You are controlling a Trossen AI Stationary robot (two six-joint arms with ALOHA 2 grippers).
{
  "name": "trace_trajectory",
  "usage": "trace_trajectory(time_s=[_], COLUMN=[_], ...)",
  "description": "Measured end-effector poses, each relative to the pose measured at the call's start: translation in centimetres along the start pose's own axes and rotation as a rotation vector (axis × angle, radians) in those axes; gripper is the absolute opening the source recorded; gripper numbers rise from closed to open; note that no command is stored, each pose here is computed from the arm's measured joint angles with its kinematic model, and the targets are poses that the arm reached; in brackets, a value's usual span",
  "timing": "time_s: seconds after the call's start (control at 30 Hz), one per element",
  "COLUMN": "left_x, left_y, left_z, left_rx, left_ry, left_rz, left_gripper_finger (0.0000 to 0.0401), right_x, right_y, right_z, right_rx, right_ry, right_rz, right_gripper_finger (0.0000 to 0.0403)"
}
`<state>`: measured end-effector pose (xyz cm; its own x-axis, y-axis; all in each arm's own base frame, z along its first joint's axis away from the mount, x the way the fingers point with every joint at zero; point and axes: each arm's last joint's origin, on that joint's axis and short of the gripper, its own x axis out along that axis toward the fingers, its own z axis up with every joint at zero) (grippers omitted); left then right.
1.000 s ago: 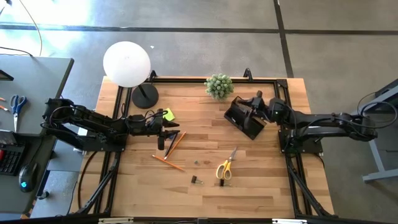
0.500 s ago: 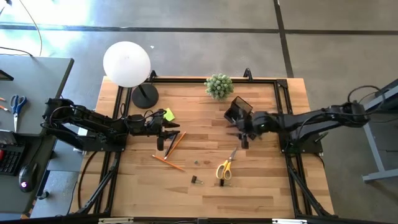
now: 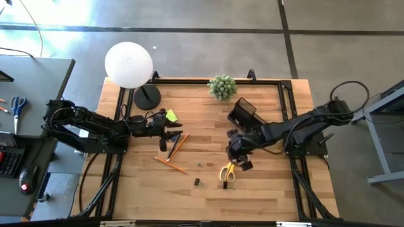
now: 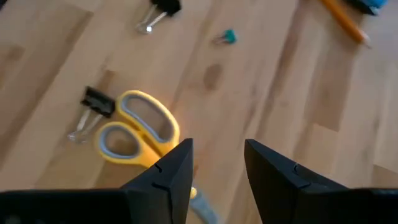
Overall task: Pick and place office supplies into organizer
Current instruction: Put the yellow scissors into the desk organizer
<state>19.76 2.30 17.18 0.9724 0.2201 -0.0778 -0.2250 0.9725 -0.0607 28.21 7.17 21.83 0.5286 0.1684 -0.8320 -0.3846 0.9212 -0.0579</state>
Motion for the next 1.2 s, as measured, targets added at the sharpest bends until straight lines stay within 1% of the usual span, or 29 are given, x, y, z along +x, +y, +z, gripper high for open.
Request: trace_trajectory(time_s=[0.17,0.33,0.5,0.6,0.7,0.8,1.0,1.2], left_x=[0.4,0.7,0.7,0.7,0.7,0.7,0.7,0.7], left_y=[0.0,-0.1,-0.1,-0.1,-0.1,-0.1,-0.1,-0.1], left_z=[0.8,1.4,1.2,1.1,1.1,1.1,1.0,0.6], left_rx=[0.068,0.104,0.104,0.087,0.072,0.066,0.063,0.037], left_ry=[-0.029,-0.037,-0.012,-0.003,-0.001,-0.001,0.004,0.051], left_rz=[0.018,0.019,0.019,0.019,0.019,0.022,0.024,0.026], left_gripper_finger=[0.0129,0.0129,0.0129,0.0129,0.0129,0.0129,0.0129,0.0129], right_x=[1.7,4.0,5.3,5.3,5.2,5.1,5.2,5.4], right_y=[1.2,2.7,4.5,4.9,4.9,4.5,3.4,2.8], right_z=[0.9,0.2,0.1,0.1,-0.2,-0.6,-0.5,-0.5], right_rx=[-0.021,-0.008,-0.074,-0.125,-0.186,-0.253,-0.321,-0.377], right_ry=[0.111,0.229,0.245,0.249,0.283,0.331,0.322,0.307], right_rz=[0.036,0.081,0.112,0.073,0.019,-0.001,0.007,0.041], right_gripper_finger=[0.0138,0.0138,0.0138,0.0138,0.0138,0.0138,0.0141,0.0167])
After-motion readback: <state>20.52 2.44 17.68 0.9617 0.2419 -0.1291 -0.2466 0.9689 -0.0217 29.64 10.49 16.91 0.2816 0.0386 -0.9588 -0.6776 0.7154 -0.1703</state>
